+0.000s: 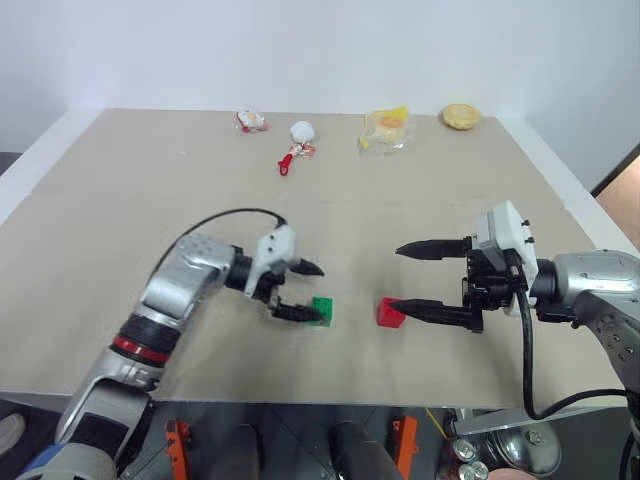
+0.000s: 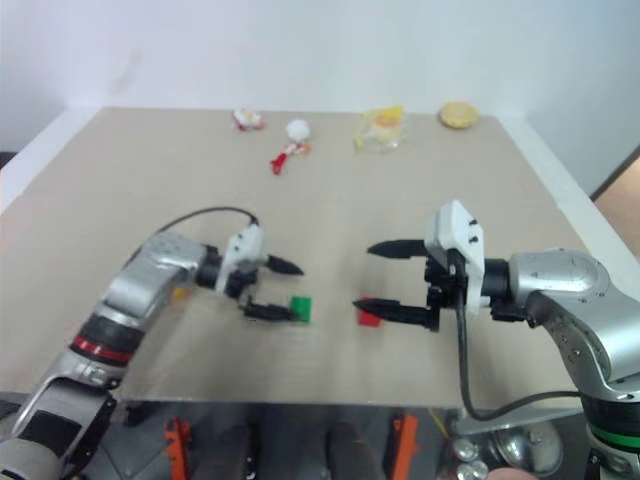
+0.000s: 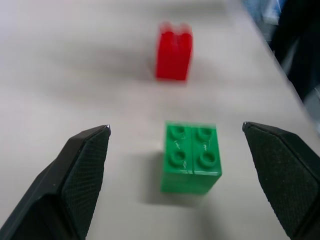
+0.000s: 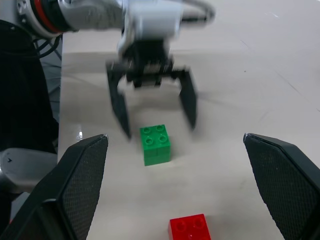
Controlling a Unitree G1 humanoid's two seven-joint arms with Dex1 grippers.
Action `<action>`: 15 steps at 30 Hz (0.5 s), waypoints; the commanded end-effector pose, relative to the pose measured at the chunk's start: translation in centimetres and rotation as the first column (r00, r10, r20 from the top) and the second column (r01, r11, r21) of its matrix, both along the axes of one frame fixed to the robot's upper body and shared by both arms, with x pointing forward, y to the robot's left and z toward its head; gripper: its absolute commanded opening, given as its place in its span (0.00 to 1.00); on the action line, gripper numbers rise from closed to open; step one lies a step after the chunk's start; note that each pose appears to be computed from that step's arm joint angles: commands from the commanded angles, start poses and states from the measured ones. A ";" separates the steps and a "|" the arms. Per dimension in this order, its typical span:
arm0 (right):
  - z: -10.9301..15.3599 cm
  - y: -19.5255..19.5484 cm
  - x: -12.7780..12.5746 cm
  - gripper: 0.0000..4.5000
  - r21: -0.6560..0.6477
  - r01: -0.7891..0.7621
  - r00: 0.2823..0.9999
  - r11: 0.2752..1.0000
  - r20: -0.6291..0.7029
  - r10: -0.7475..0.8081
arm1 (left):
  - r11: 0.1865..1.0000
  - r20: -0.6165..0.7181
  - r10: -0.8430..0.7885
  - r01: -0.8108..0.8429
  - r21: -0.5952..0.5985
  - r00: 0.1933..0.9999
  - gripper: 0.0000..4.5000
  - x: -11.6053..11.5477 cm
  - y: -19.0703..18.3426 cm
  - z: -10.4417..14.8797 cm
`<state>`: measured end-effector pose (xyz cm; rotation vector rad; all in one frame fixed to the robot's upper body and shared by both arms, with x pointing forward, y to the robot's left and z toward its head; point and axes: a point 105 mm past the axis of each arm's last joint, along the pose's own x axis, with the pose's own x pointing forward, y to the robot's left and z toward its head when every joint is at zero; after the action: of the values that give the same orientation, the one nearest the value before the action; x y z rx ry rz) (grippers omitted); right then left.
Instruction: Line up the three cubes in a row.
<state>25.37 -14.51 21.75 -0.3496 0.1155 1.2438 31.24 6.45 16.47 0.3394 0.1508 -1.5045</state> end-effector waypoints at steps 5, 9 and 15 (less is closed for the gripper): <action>2.6 1.0 0.3 1.00 0.097 -0.046 0.996 0.994 0.080 0.039 | 0.852 0.071 0.476 -0.439 -0.285 0.877 0.99 2.2 6.2 7.2; 2.6 2.7 1.4 1.00 0.152 -0.069 0.994 0.986 0.100 0.054 | 0.581 -0.018 0.764 -0.700 -0.416 0.644 0.99 2.1 9.7 6.9; 1.7 5.1 3.0 1.00 0.165 -0.158 0.985 0.973 0.097 0.144 | 0.221 -0.134 0.945 -0.886 -0.407 0.298 0.99 -0.8 12.6 1.3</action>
<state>28.06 -9.68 22.66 -0.2371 -0.0522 1.3635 31.27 18.69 16.13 -0.0867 -0.0030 -0.2930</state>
